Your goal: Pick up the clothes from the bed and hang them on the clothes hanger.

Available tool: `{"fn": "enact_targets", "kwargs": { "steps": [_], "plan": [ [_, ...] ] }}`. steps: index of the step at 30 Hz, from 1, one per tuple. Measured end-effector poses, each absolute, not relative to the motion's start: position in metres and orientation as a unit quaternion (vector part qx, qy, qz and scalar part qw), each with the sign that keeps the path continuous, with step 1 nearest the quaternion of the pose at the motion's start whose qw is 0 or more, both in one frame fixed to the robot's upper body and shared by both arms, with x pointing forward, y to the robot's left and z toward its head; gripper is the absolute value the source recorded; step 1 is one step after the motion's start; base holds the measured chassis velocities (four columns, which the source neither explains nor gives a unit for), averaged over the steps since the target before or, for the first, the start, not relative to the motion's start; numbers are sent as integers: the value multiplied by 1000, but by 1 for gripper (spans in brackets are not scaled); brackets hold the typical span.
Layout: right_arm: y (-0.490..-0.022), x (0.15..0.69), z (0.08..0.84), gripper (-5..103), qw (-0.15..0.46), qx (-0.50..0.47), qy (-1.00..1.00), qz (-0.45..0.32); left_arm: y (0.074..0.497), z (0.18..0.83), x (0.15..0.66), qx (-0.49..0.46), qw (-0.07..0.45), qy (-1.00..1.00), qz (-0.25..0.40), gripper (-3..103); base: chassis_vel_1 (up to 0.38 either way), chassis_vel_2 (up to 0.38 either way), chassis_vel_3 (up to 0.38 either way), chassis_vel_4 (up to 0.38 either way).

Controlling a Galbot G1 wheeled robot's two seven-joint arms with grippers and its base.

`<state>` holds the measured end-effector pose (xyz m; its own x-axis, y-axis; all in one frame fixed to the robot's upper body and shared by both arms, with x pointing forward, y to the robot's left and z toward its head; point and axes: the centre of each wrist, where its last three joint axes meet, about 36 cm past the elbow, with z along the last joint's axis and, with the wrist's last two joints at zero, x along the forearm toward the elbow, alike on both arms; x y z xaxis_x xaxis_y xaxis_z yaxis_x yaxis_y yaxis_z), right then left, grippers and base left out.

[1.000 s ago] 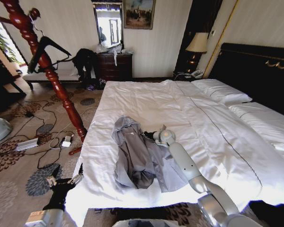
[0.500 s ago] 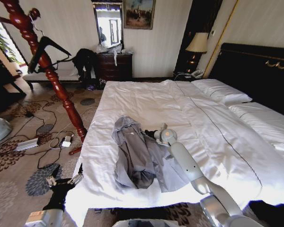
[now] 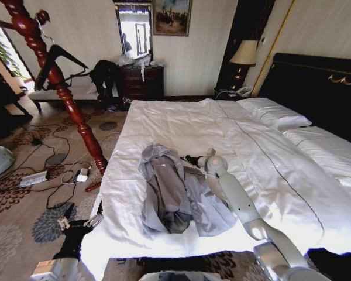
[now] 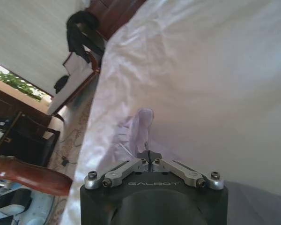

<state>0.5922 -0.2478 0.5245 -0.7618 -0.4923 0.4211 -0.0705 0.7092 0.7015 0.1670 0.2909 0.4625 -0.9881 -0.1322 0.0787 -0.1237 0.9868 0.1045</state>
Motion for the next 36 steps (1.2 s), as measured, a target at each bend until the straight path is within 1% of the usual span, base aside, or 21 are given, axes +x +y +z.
{"fn": "enact_targets", "kwargs": {
  "steps": [2,6,7,10,11,15,19,21,22,27,29,36],
  "plan": [
    [-251,589,534,0,299,165,-875,-343,291,463,168,62,42,-996,-50,100,0,0,0,0],
    [-266,563,596,0,261,196,-887,-326,289,470,175,54,37,-997,-45,100,0,0,0,0],
    [-266,563,596,0,261,196,-887,-326,289,470,175,54,37,-997,-45,100,0,0,0,0],
    [-270,546,637,0,233,217,-895,-312,290,478,179,50,29,-997,-43,100,0,0,0,0],
    [-270,546,637,0,233,217,-895,-312,290,478,179,50,29,-997,-43,100,0,0,0,0],
    [-272,532,683,0,201,233,-904,-297,291,485,180,43,21,-998,-42,100,0,0,0,0],
    [-272,526,704,0,184,240,-908,-291,291,491,181,37,16,-998,-39,100,0,0,0,0],
    [-273,517,729,0,165,249,-912,-281,289,500,184,28,9,-999,-38,100,0,0,0,0],
    [-273,511,743,0,155,254,-914,-276,290,504,185,25,10,-999,-38,100,0,0,0,0],
    [-278,500,767,0,137,259,-919,-264,294,509,191,26,19,-999,-32,100,0,0,0,0],
    [-281,493,778,0,128,259,-922,-255,298,513,196,36,34,-999,-18,100,0,0,0,0],
    [-289,479,788,0,120,255,-930,-237,315,535,217,54,55,-997,-20,100,0,0,0,0]
  ]
}}
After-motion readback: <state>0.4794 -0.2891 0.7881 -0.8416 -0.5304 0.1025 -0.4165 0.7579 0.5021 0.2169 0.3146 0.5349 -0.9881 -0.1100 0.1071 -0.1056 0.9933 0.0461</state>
